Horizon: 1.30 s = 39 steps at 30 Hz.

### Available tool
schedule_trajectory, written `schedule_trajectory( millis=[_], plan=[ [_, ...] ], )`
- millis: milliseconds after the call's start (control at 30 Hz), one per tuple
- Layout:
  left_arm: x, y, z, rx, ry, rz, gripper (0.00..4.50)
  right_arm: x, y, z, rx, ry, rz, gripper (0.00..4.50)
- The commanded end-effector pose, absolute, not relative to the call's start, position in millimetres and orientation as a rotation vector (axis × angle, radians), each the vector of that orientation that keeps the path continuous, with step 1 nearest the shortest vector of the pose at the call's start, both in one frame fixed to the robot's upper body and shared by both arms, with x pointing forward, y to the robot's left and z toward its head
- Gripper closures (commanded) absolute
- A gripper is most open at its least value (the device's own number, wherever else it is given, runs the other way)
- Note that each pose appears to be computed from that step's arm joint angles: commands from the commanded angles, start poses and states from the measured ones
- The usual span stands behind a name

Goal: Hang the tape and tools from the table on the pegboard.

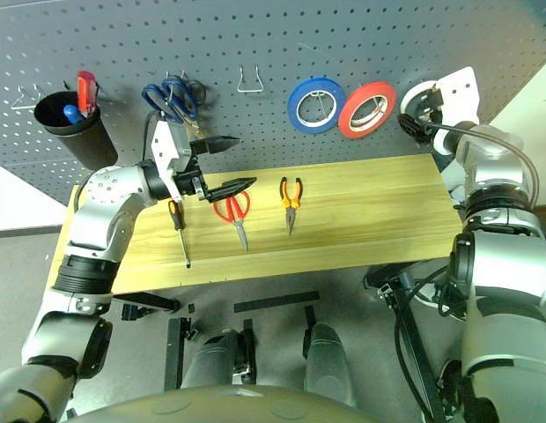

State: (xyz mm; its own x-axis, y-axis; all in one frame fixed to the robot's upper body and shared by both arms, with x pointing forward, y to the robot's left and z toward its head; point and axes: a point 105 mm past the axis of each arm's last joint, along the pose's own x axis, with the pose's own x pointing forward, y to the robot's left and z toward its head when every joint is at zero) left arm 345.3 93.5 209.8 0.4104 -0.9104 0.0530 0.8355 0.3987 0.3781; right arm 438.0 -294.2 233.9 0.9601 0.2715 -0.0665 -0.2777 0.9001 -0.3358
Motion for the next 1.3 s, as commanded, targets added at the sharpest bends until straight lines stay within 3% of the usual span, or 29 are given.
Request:
schedule_trajectory(
  millis=[33,200,400,567,733,1133,1300],
  plan=[
    [339,92,224,0.322,-0.320,-1.122,0.21,420,-297,243,-0.361,0.018,0.397,0.11],
    [341,94,215,0.306,-0.261,-1.107,0.21,392,-277,218,-0.301,0.136,0.528,0.11],
    [345,115,178,0.344,-0.086,-1.055,0.21,378,-225,182,-0.183,0.316,0.565,0.05],
    [344,136,159,0.338,0.023,-1.001,0.10,383,-161,160,-0.035,0.459,0.580,0.02],
    [337,147,147,0.337,0.071,-1.003,0.10,388,-129,131,-0.017,0.606,0.513,0.02],
    [337,164,137,0.378,0.102,-0.966,0.10,426,-118,131,0.055,0.630,0.365,0.02],
    [352,166,129,0.367,0.134,-0.928,0.10,438,-109,124,0.038,0.647,0.349,0.02]
  ],
)
